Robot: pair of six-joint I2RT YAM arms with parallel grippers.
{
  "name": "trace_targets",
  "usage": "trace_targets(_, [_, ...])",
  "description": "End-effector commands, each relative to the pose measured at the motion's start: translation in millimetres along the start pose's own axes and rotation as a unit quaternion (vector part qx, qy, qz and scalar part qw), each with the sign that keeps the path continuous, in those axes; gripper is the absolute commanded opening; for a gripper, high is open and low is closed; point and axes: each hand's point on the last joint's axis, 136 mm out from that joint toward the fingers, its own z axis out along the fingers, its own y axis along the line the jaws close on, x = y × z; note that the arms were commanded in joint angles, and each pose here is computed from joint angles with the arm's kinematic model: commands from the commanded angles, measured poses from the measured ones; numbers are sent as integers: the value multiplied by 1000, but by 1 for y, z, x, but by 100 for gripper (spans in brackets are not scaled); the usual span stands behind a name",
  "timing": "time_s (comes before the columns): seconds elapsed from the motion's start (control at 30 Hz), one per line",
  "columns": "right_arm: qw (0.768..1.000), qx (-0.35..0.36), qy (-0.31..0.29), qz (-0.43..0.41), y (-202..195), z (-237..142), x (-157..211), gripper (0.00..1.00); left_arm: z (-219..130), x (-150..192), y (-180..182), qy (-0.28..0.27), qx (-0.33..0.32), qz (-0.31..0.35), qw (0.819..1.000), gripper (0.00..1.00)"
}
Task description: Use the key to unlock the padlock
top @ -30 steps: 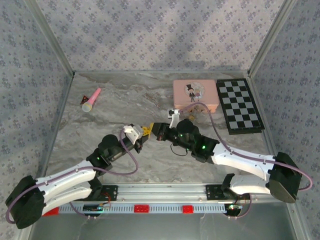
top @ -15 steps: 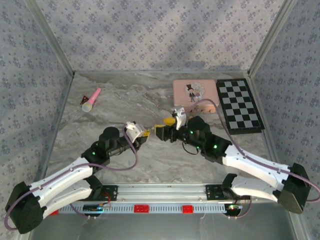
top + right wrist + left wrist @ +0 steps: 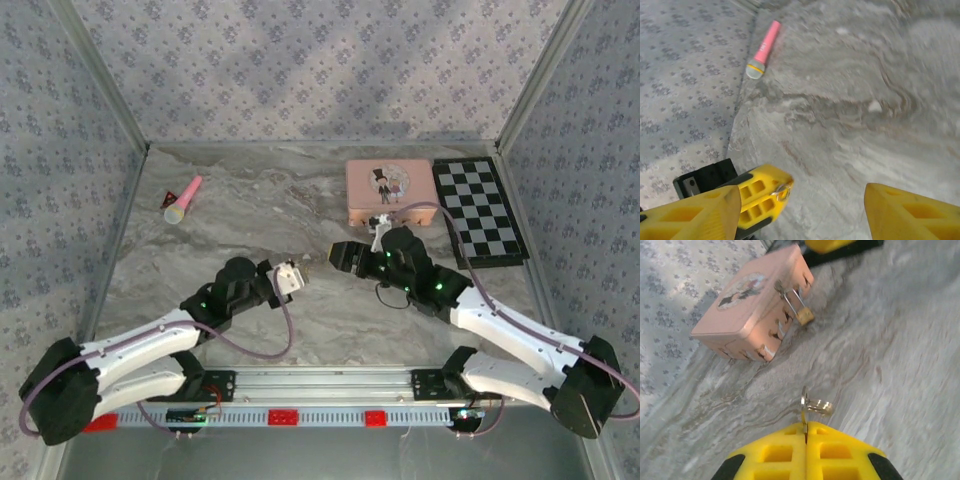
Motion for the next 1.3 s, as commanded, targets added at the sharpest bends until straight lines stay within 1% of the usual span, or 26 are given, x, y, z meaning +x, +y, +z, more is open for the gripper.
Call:
trace_targets(0.0, [991,44,27,124,-16,2,16,66,9,-27,18,-47,-21,149,988,0])
trace_targets(0.03, [990,39,25,136,-14,3,17,65,12,-26,15,-49,-11,167,985,0])
trace_targets(0.1, [986,32,20,162,-12,4,17,63,16,-26,16,-53,-5,181,982,0])
trace_targets(0.23, [975,15,12,220,-11,10,21,53,22,-25,12,-41,20,213,976,0])
trace_targets(0.4, [965,14,-6,260,-15,15,23,51,20,-38,21,-57,-3,231,971,0])
trace_targets(0.53, [960,-13,-9,281,-4,22,22,48,26,-43,22,-57,-7,257,965,0])
trace_targets(0.6, [959,-21,-12,282,1,24,20,45,28,-46,20,-61,-5,260,964,0])
trace_targets(0.8, [951,-39,-20,306,5,29,19,41,33,-51,14,-73,0,262,962,0])
trace_targets(1.1, [947,-26,-29,320,-4,33,25,31,35,-54,11,-79,-1,264,961,0])
trace_targets(1.27, [944,-15,-47,325,-14,28,22,28,34,-51,10,-77,-3,261,962,0])
